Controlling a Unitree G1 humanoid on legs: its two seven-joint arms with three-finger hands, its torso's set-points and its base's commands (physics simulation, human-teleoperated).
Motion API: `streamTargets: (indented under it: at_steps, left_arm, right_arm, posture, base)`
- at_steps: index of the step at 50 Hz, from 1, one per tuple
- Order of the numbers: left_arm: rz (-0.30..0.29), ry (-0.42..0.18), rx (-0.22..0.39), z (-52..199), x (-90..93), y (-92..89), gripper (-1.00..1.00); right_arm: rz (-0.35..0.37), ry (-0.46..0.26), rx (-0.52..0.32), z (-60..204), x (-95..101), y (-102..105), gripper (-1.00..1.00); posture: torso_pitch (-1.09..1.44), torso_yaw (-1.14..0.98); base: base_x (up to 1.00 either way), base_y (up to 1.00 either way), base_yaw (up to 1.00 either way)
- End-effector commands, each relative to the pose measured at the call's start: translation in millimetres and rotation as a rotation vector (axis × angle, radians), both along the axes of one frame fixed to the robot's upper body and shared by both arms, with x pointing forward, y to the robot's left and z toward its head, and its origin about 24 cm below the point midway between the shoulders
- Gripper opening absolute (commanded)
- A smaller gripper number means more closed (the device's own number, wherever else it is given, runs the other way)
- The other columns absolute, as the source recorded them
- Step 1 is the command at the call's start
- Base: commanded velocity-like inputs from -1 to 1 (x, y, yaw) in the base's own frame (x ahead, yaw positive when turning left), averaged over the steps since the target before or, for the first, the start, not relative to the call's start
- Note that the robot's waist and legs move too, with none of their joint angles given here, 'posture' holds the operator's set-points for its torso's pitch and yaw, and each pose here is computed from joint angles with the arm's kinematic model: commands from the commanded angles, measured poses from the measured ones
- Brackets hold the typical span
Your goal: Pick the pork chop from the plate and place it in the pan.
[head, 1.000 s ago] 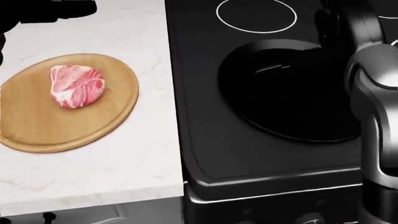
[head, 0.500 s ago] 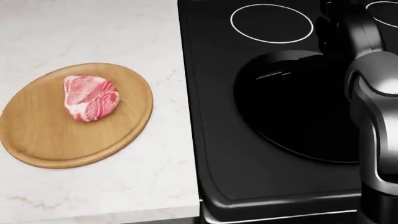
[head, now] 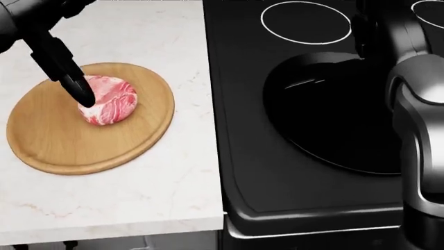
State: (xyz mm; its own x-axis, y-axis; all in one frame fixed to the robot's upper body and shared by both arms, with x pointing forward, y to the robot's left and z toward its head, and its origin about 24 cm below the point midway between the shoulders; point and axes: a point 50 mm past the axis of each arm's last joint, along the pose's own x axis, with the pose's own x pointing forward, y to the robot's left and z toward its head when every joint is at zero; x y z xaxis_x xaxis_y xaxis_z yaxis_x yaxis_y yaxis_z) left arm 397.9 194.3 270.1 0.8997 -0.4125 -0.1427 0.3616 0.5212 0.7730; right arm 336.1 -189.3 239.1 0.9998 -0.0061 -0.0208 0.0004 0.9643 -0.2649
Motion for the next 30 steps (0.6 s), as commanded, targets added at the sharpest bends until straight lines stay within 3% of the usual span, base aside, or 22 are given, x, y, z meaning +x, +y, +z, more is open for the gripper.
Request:
streamTargets:
  at_steps: [1, 3, 4, 5, 6, 7, 8, 9, 11, 12, 17, 20, 24, 26, 30]
  left_arm:
    - [-0.019, -0.097, -0.001, 25.5, -6.0, -4.0, 1.00]
    - [-0.025, -0.082, -0.005, 22.4, -6.9, -6.6, 1.00]
    - [-0.031, -0.064, 0.031, 16.0, -7.6, -6.7, 1.00]
    - [-0.014, -0.086, 0.058, 15.1, -5.8, -5.5, 1.00]
    - [-0.007, -0.150, 0.196, 16.5, -4.7, -1.9, 1.00]
    - [0.007, -0.175, 0.261, 15.7, -2.4, 0.4, 1.00]
    - [-0.008, -0.237, 0.380, 17.0, -3.1, 1.5, 1.00]
    - [-0.016, -0.276, 0.412, 24.9, -3.4, -0.4, 1.00]
    - [-0.039, -0.296, 0.406, 41.8, -7.4, -7.0, 1.00]
    - [-0.062, -0.324, 0.462, 47.6, -11.9, -11.9, 1.00]
    - [-0.086, -0.362, 0.517, 65.5, -16.9, -18.0, 1.00]
    - [-0.098, -0.373, 0.497, 82.9, -21.1, -20.0, 1.00]
    - [-0.169, -0.372, 0.537, 83.4, -26.4, -23.9, 1.00]
    - [-0.226, -0.380, 0.598, 79.8, -30.8, -24.9, 1.00]
    - [-0.284, -0.378, 0.625, 81.9, -35.9, -27.0, 1.00]
  right_arm:
    - [-0.001, -0.095, -0.016, 18.9, -4.5, -0.1, 1.00]
    - [0.002, -0.095, -0.015, 18.1, -3.4, 1.3, 1.00]
    - [0.004, -0.093, -0.018, 16.9, -2.5, 1.8, 1.00]
    - [0.004, -0.093, -0.018, 18.1, -3.8, 2.6, 1.00]
    - [0.003, -0.091, -0.019, 17.0, -3.4, 2.1, 1.00]
    - [0.004, -0.092, -0.017, 17.4, -4.0, 2.5, 1.00]
    - [0.005, -0.091, -0.020, 17.6, -3.9, 2.9, 1.00]
    - [0.006, -0.092, -0.019, 18.7, -3.1, 3.3, 1.00]
    - [0.010, -0.092, -0.019, 17.6, -2.4, 4.8, 1.00]
    - [0.010, -0.090, -0.019, 17.3, -2.5, 4.7, 1.00]
    - [0.007, -0.089, -0.018, 18.9, -4.2, 3.2, 1.00]
    - [0.010, -0.087, -0.020, 17.6, -1.2, 4.0, 1.00]
    - [0.013, -0.086, -0.022, 18.2, -2.6, 5.4, 1.00]
    - [0.012, -0.087, -0.022, 20.2, -3.1, 4.8, 1.00]
    - [0.011, -0.087, -0.018, 17.3, -2.7, 3.8, 1.00]
  posture:
    - [0.00, 0.00]
    - [0.00, 0.00]
    - [0.00, 0.00]
    - [0.00, 0.00]
    - [0.00, 0.00]
    - [0.00, 0.00]
    - [0.00, 0.00]
    - [0.00, 0.00]
    - [0.00, 0.00]
    - [0.00, 0.00]
    - [0.00, 0.00]
    - [0.00, 0.00]
    - [0.00, 0.00]
    - [0.00, 0.00]
    - [0.00, 0.00]
  base:
    - [0.00, 0.00, 0.00]
    - [0.00, 0.00, 0.00]
    - [0.00, 0.00, 0.00]
    - [0.00, 0.00, 0.00]
    - [0.00, 0.00, 0.00]
    - [0.00, 0.00, 0.00]
    - [0.00, 0.00, 0.00]
    - [0.00, 0.00, 0.00]
    - [0.00, 0.00, 0.00]
    - [0.00, 0.00, 0.00]
    - [0.00, 0.00, 0.00]
    - [0.00, 0.00, 0.00]
    - [0.00, 0.00, 0.00]
    - [0.00, 0.00, 0.00]
    - [0.00, 0.00, 0.00]
